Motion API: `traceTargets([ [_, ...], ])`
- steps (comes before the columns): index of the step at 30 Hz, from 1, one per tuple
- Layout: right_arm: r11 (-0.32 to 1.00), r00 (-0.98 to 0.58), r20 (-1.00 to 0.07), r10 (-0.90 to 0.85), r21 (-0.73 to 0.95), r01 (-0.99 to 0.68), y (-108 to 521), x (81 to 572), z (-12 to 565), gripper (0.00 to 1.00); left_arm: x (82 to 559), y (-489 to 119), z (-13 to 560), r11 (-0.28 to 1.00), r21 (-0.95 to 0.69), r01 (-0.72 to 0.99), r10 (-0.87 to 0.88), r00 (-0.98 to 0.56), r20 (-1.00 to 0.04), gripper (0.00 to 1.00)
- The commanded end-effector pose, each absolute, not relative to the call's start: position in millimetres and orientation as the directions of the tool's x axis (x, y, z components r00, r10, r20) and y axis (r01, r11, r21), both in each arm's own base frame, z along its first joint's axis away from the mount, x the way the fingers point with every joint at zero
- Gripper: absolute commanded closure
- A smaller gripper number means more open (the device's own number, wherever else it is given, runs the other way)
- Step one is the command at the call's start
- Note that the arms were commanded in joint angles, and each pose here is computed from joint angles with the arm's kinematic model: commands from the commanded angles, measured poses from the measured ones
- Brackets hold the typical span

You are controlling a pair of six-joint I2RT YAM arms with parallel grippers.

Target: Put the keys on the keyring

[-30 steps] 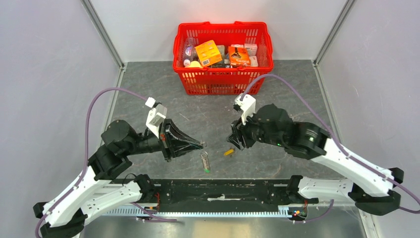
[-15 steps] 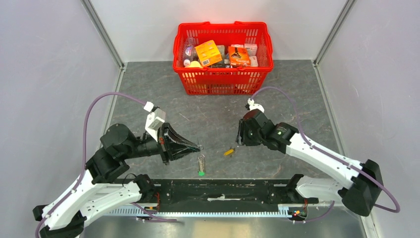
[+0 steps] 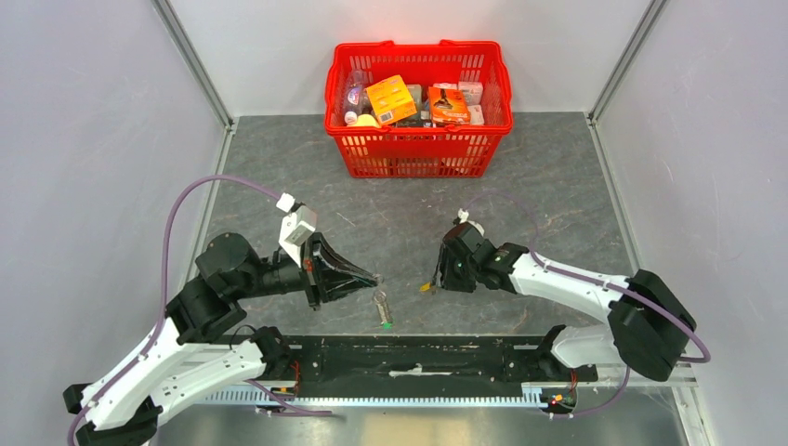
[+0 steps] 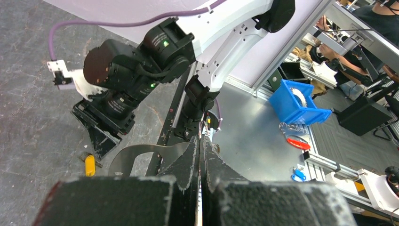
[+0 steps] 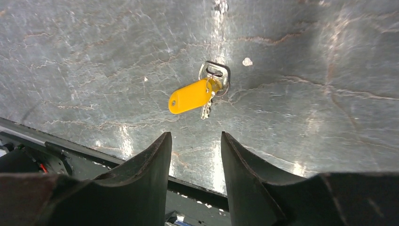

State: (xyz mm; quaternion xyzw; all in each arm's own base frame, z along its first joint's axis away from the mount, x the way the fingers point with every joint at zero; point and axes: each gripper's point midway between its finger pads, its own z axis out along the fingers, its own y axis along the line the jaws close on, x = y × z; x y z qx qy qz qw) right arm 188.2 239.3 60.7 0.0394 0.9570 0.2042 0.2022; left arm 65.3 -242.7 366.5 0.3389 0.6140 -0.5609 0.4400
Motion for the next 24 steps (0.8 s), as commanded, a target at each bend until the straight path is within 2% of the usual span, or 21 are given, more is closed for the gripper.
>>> traceTargets([
  [1,0.852,-0.924,-0.302,0.232,0.522,0.044,262,186,53,0.50,63,-239,378,0.126,-0.345,0.930,-0.110,-0.332,-0.937,0.98],
  [6,0.822,-0.924,-0.262,0.278,0.563,0.087,271,187,45,0.50,63,-238,376,0.133,-0.342,0.930,-0.105,-0.330,-0.938,0.98],
  [24,0.798,-0.894,-0.247,0.373,0.577,0.174,278,202,40,0.50,61,-231,375,0.151,-0.325,0.933,-0.099,-0.313,-0.945,0.98],
])
